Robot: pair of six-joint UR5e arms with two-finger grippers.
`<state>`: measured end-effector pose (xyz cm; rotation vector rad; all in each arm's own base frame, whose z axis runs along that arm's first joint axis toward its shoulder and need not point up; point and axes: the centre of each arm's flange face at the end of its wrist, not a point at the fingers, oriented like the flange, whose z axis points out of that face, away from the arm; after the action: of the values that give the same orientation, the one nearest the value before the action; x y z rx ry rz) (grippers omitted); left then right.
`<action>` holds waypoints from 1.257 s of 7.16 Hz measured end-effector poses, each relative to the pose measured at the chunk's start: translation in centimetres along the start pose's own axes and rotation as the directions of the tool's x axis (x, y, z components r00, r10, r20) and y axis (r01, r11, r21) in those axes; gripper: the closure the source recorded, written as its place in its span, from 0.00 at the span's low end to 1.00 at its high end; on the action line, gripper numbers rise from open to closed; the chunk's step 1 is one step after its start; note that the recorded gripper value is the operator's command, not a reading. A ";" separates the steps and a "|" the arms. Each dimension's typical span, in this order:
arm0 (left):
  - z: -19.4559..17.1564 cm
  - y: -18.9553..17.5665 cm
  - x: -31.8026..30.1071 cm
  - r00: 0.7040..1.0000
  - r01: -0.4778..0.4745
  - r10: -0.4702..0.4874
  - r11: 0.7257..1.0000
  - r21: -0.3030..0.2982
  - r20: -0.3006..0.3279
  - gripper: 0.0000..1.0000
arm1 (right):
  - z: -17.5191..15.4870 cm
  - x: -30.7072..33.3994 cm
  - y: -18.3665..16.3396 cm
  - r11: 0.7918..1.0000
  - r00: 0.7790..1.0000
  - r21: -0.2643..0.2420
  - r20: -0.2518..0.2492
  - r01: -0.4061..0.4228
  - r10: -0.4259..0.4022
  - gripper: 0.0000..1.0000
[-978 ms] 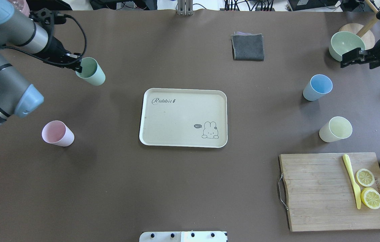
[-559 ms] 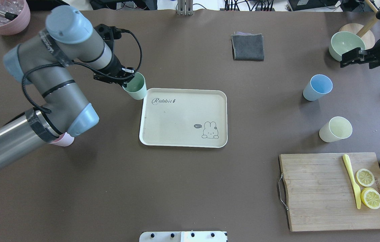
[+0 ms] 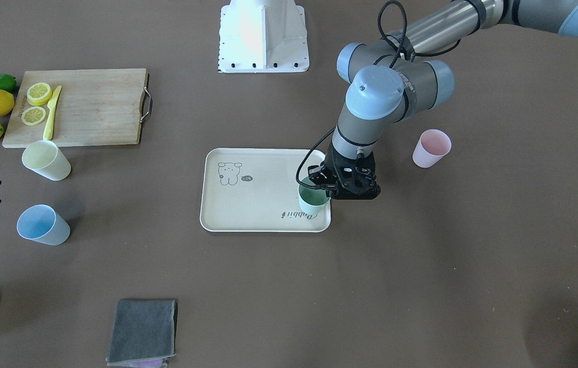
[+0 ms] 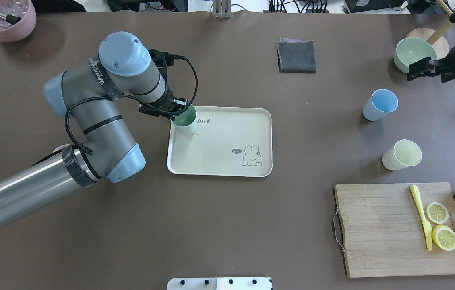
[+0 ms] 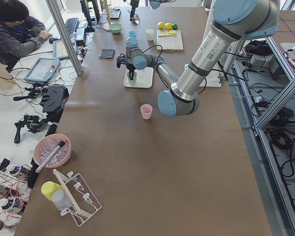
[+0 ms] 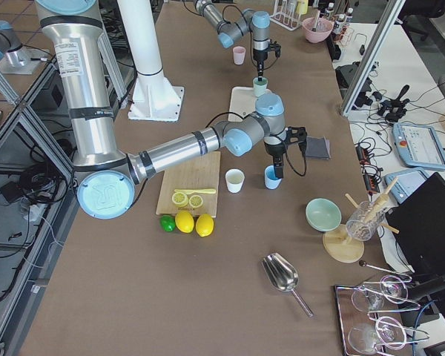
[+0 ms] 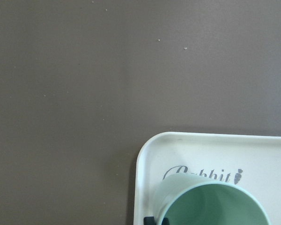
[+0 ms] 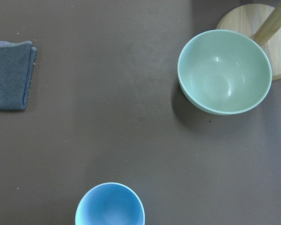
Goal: Place all cups on tray
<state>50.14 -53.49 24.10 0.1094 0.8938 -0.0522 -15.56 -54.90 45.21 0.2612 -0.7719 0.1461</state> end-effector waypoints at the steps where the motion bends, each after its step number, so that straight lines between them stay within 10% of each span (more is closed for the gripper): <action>1: -0.2 0.0 0.1 1.000 -0.006 0.006 1.000 0.004 -0.006 0.01 | 0.1 0.0 0.0 1.000 1.000 -0.001 0.000 0.001 -0.001 0.00; 6: -11.8 0.7 -13.1 0.986 -0.165 0.165 0.986 -0.007 0.034 0.01 | 0.3 -0.4 0.2 1.000 1.000 -0.003 0.000 0.013 -0.013 0.00; 9: -9.3 5.3 -25.4 0.957 -0.273 0.277 0.960 -0.053 0.083 0.01 | 0.6 -0.3 0.5 1.000 1.000 -0.010 -0.003 0.010 -0.011 0.00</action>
<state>27.56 -47.14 38.50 0.1906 0.7829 0.2201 -16.25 -54.58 45.52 0.2556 -0.7674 0.1329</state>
